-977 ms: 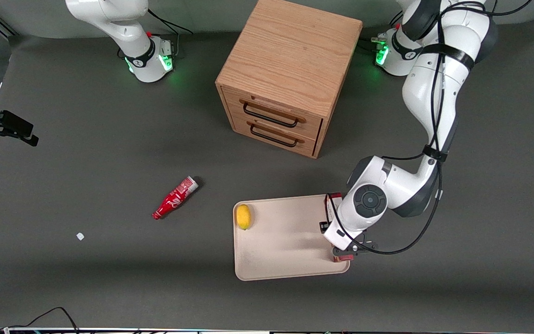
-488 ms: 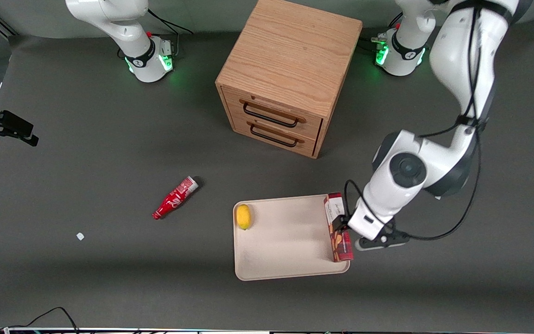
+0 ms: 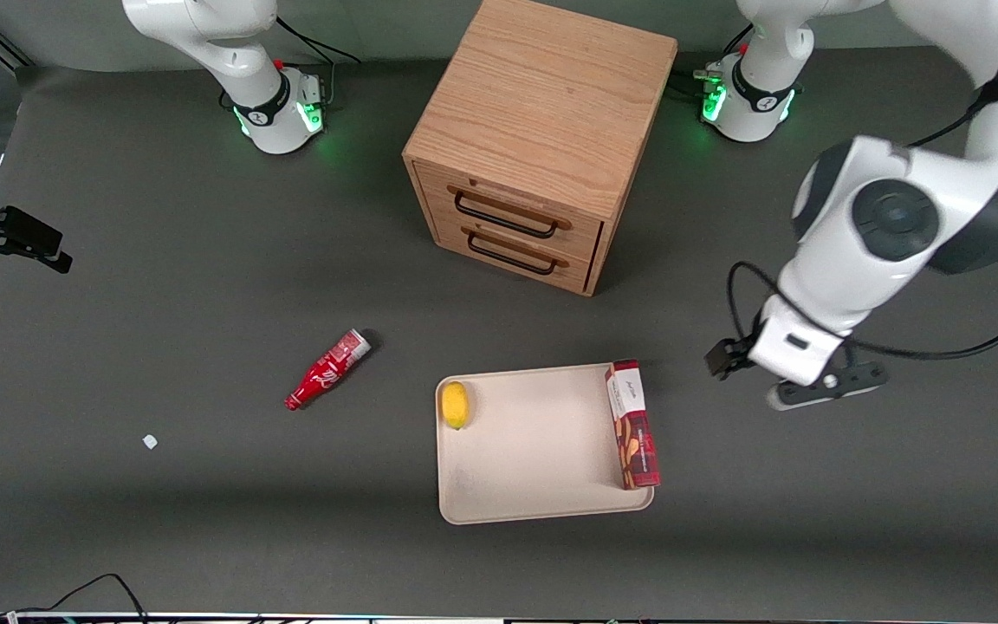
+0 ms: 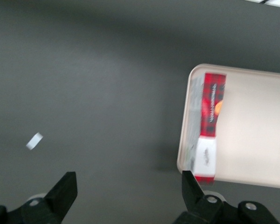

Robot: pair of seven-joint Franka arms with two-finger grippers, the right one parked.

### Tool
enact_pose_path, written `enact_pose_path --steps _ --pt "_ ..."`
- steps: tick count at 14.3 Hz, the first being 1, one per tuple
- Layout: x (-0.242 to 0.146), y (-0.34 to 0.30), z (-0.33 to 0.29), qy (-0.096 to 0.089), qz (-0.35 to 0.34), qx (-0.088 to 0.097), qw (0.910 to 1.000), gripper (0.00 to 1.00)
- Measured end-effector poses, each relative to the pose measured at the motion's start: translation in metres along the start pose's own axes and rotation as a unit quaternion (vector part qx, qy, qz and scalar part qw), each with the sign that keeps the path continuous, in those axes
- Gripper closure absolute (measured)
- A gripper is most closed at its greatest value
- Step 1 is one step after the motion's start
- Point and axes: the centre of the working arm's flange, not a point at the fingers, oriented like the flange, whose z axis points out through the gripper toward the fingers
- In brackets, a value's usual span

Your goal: Place red cookie box on tray

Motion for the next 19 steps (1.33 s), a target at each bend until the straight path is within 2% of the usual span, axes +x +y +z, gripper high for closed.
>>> enact_pose_path --steps 4,6,8,11,14,19 --pt "-0.013 -0.089 -0.063 -0.039 0.054 0.022 0.9976 0.00" --pt "-0.021 -0.117 -0.086 -0.048 0.064 0.026 0.9964 0.00" --pt "-0.032 -0.133 -0.108 -0.051 0.075 0.025 0.9956 0.00" --pt "-0.050 -0.147 -0.142 -0.047 0.072 0.008 0.9963 0.00" --pt "-0.062 -0.153 -0.164 -0.033 0.076 0.010 0.9965 0.00" --pt "-0.062 -0.167 -0.165 -0.032 0.092 0.011 0.9952 0.00"
